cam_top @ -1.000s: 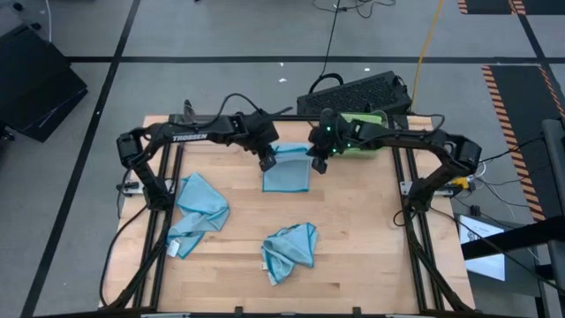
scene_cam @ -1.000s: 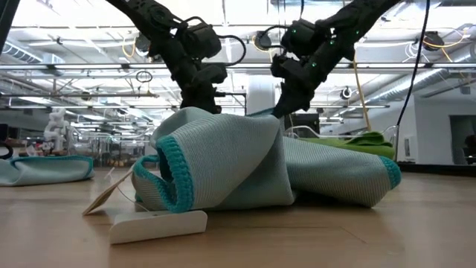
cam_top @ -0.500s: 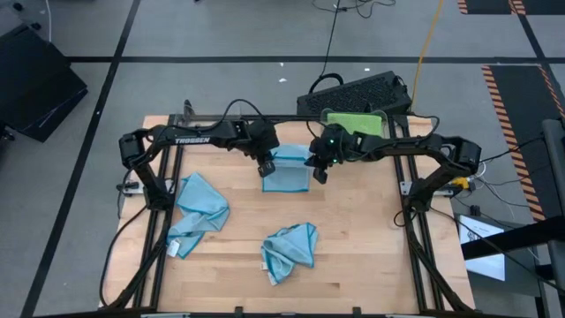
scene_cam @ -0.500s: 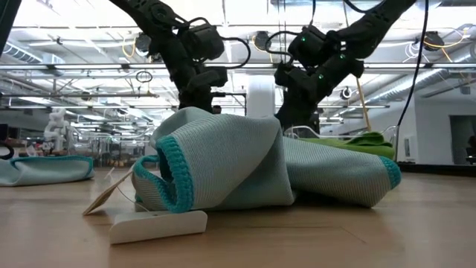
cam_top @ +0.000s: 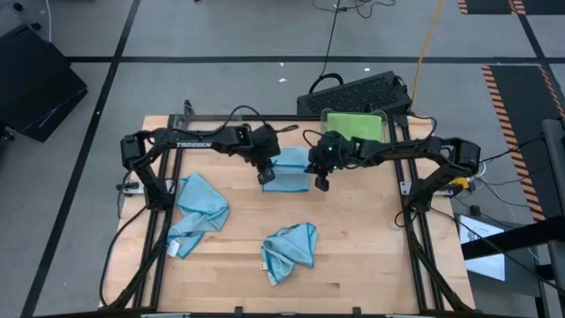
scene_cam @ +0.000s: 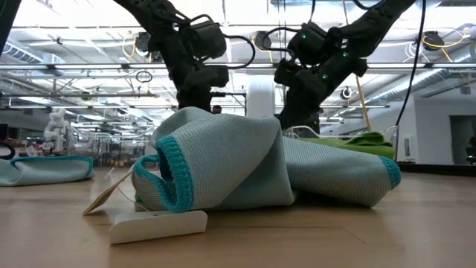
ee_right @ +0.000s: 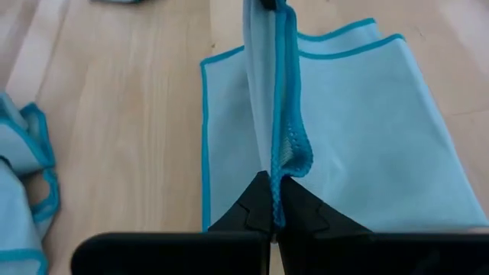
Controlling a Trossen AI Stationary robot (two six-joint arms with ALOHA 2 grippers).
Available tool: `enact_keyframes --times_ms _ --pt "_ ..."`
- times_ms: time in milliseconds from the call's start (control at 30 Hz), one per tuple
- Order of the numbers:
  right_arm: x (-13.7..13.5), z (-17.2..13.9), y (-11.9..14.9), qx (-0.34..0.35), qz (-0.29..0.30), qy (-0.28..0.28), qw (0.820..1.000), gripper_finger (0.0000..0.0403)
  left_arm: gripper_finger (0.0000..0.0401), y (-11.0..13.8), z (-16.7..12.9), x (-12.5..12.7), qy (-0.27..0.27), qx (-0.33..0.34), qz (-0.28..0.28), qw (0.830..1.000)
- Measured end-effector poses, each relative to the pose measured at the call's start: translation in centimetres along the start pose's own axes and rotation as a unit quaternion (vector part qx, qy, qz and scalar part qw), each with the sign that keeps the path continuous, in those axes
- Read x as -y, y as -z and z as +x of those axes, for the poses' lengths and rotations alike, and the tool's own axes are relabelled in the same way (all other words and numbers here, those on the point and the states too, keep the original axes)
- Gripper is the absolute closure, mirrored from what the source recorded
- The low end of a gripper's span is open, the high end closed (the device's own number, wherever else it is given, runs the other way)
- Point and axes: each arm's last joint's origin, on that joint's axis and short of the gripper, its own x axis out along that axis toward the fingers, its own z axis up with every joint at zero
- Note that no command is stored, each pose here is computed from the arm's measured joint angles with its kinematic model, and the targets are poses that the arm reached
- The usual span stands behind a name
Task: Sort microfiber towel by color & place in baskets
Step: Fold the top blue towel
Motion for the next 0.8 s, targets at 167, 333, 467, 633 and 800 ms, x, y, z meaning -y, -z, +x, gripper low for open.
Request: enact_keyframes --times_ms 167,333,467,633,800 --pt "-0.5 0.2 0.0 -0.002 -0.034 0.014 0.999 0.0403 0.0396 0.2 0.6 0.4 -0.003 -0.013 0.002 1.000" --pt "-0.8 0.4 0.3 -0.001 -0.034 0.014 0.999 0.0403 0.0386 0.2 0.8 0.9 -0.016 -0.017 0.001 1.000" --pt "-1.4 0.6 0.8 0.002 -0.020 0.006 1.000 0.0403 0.0394 0.3 0.8 1.4 -0.014 -0.021 0.004 1.000" --pt "-2.2 1.0 1.4 0.019 -0.007 -0.015 1.000 0.0403 0.0387 0.4 0.8 2.0 -0.010 -0.025 0.008 1.000" --pt "-2.5 1.1 1.9 0.011 -0.006 -0.019 1.000 0.0403 0.0382 0.6 0.8 2.2 -0.010 -0.035 0.000 0.999"
